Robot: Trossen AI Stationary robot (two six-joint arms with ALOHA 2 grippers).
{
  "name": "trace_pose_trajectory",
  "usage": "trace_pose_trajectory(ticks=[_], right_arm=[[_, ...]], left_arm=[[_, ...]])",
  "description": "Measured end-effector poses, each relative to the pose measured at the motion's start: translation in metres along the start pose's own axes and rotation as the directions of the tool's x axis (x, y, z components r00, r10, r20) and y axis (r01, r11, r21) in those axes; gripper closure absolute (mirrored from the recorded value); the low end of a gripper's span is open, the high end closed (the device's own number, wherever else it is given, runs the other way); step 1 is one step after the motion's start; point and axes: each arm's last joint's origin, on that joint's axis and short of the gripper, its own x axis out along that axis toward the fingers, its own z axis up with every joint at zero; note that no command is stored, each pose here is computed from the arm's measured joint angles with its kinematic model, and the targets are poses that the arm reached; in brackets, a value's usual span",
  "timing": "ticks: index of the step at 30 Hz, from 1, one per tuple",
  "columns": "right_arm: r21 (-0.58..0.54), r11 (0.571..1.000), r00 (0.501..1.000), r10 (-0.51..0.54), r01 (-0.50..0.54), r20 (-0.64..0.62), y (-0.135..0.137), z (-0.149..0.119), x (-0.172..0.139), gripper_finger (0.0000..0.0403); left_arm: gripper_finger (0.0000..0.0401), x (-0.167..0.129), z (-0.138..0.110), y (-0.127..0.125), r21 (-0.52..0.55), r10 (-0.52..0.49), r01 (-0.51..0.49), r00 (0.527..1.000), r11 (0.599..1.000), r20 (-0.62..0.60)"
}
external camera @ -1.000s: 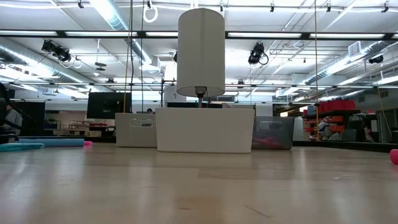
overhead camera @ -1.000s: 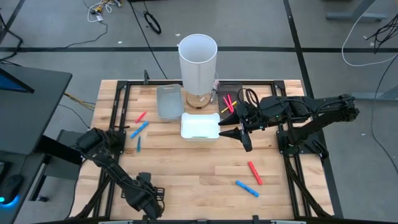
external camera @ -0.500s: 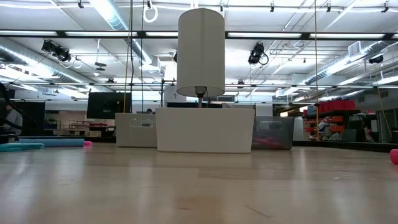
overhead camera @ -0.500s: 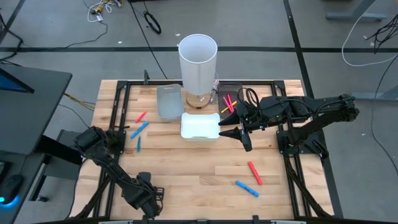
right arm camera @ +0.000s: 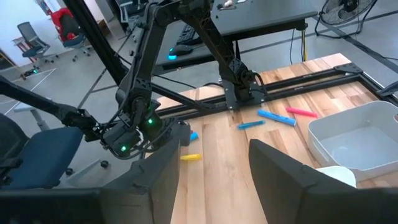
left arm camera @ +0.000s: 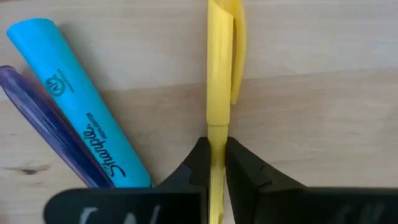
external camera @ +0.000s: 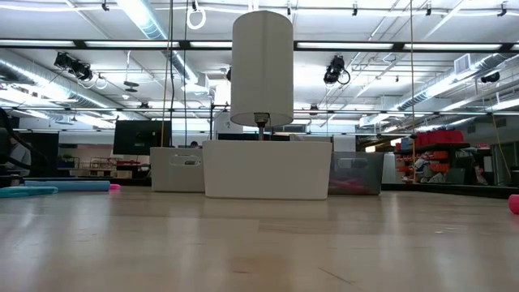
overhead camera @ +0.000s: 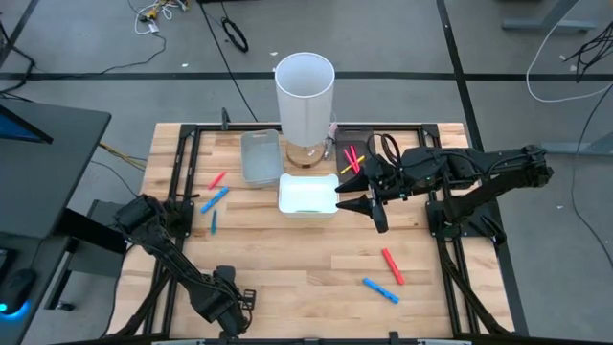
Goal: Pick & Place Markers
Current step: Put the yellow marker pen into the black bin
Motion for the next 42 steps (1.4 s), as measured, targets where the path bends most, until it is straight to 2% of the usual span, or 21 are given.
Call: trace_pose_trajectory(ticks=[6,14,20,28,37,42], right_arm=[[0.0,1.0,1.0,-0.001,0.001,-0.001,0.0,0.0,0.0,0.0211],[0.0,1.0,1.0,0.001,-0.001,0.004,0.0,0.0,0.0,0.0211],[0.039,0.999,1.0,0.002,-0.002,0.004,0.0,0.0,0.0,0.0211],[0.065,0.998,1.0,-0.001,0.001,-0.001,0.0,0.0,0.0,0.0211],[0.07,0.998,1.0,0.0,0.0,0.001,0.0,0.0,0.0,0.0211],[0.054,0.999,1.0,0.0,0.0,-0.001,0.0,0.0,0.0,0.0211]], left_arm=[[0.0362,-0.01,0.002,-0.005,-0.01,-0.01,0.01,1.0,1.0,0.015],[0.0374,-0.028,0.007,-0.025,-0.002,-0.131,0.132,0.985,0.991,0.108],[0.037,-0.04,0.022,-0.042,0.006,-0.196,0.2,0.958,0.98,0.208],[0.0375,-0.062,0.049,-0.069,0.071,-0.27,0.261,0.903,0.963,0.335],[0.0375,-0.099,0.072,-0.087,0.244,-0.328,0.236,0.822,0.94,0.465],[0.0375,-0.122,0.082,-0.082,0.348,-0.401,0.236,0.735,0.907,0.546]])
